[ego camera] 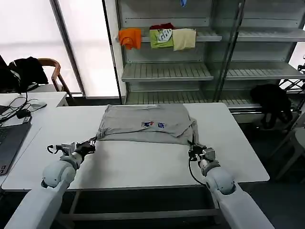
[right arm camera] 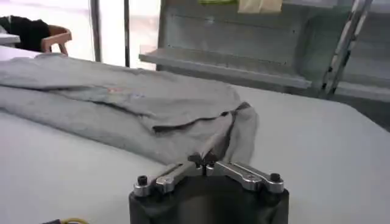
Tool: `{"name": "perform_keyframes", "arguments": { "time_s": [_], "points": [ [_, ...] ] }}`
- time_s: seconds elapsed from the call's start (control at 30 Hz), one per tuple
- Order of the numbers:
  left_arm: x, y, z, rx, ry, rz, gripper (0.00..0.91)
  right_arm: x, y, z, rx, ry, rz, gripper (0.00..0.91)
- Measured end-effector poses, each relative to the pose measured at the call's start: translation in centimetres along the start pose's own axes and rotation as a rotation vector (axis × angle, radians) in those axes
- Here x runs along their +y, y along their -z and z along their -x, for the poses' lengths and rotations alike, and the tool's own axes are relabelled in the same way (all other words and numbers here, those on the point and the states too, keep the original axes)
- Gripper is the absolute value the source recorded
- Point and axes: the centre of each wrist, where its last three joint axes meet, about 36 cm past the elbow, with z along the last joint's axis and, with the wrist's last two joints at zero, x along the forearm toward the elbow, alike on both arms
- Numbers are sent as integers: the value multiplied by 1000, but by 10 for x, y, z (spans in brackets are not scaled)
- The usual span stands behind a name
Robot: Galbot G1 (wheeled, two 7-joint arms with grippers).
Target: Fold and organize the clothes.
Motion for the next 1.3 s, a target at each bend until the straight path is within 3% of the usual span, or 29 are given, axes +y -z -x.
{"name": "perform_keyframes", "arguments": {
  "time_s": [0.03, 0.47, 0.5, 0.53, 0.57, 1.3],
  "points": [
    [0, 0, -2, -1, 2, 2, 907, 0, 1, -1, -3, 0, -1, 0],
    [-2, -8, 17, -10, 27, 11, 907, 1, 3, -2, -8, -5, -6, 0],
    [-2, -9, 20, -7, 27, 9, 413, 2, 3, -2, -9, -6, -7, 0],
    [-3, -10, 23, -5, 27, 8, 161, 2, 3, -2, -10, -6, -8, 0],
    [-3, -10, 26, -3, 29, 6, 20, 2, 4, -2, -10, -6, -9, 0],
    [3, -21, 45, -5, 35, 7, 0, 0, 8, -5, -16, 2, -13, 0]
  ]
}}
